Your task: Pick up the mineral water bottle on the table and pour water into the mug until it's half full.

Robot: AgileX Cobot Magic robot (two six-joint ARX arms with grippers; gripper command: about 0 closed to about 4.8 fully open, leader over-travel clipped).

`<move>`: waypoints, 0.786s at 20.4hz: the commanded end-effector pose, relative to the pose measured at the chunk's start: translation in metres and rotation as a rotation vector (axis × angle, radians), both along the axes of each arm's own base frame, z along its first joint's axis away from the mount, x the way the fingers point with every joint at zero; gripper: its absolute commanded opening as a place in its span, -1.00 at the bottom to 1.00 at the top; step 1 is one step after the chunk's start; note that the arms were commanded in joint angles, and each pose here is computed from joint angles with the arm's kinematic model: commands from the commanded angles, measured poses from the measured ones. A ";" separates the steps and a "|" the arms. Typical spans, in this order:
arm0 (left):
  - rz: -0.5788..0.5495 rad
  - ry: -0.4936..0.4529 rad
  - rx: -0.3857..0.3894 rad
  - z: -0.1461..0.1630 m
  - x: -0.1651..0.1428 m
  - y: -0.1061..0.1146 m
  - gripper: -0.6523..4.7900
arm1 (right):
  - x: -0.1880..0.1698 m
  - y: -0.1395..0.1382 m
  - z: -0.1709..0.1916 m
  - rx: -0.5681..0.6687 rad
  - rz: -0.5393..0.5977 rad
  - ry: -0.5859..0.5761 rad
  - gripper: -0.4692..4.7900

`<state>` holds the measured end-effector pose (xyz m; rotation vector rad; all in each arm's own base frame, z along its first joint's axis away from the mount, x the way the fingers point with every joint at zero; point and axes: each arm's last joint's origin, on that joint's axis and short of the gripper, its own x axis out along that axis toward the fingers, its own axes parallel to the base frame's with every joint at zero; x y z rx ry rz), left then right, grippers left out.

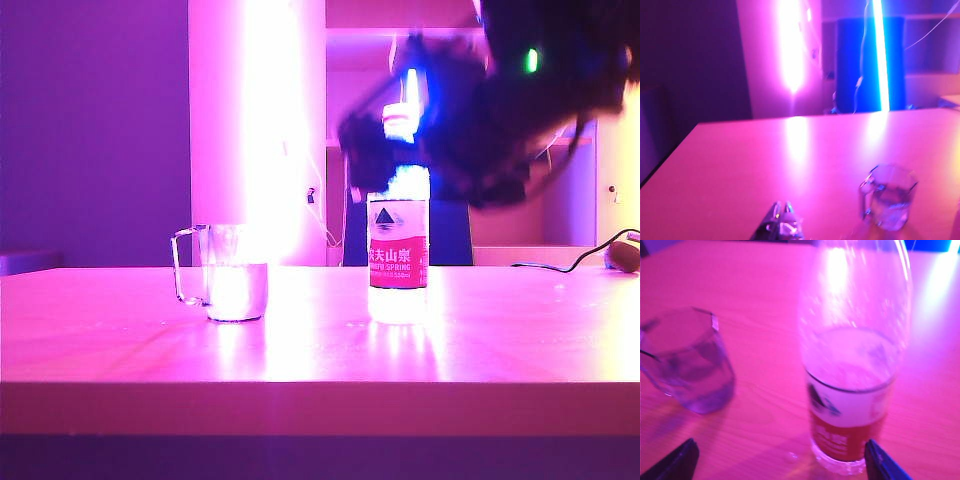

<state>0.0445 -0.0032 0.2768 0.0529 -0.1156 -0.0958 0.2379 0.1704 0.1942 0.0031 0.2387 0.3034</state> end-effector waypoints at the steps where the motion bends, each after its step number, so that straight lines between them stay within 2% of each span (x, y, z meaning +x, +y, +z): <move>1: 0.008 0.062 0.004 -0.012 0.007 0.000 -0.78 | -0.017 0.008 0.017 0.008 0.020 -0.027 1.00; 2: 0.009 0.067 0.003 -0.020 0.012 0.000 -0.78 | -0.026 0.010 0.026 0.017 0.043 -0.038 0.99; 3: 0.009 0.072 0.003 -0.026 0.016 0.000 -0.78 | -0.034 0.013 0.032 0.026 0.068 -0.047 0.64; 4: 0.009 0.082 -0.003 -0.039 0.024 0.000 -0.78 | -0.046 0.015 0.044 0.049 0.106 -0.070 -0.11; 6: 0.010 0.110 -0.027 -0.060 0.034 0.000 -0.78 | -0.064 0.016 0.062 0.094 0.160 -0.112 -0.86; 10: 0.010 0.145 -0.083 -0.095 0.048 -0.001 -0.78 | -0.097 0.010 0.094 0.204 0.251 -0.205 -0.85; 13: 0.034 0.180 -0.082 -0.117 0.053 0.000 -0.78 | -0.113 0.005 0.110 0.269 0.300 -0.252 -0.84; 14: 0.045 0.224 -0.074 -0.121 0.052 0.000 -0.78 | -0.119 0.003 0.114 0.292 0.316 -0.267 -0.84; 16: 0.053 0.242 -0.066 -0.123 0.052 0.000 -0.78 | -0.124 -0.001 0.120 0.317 0.327 -0.285 -0.84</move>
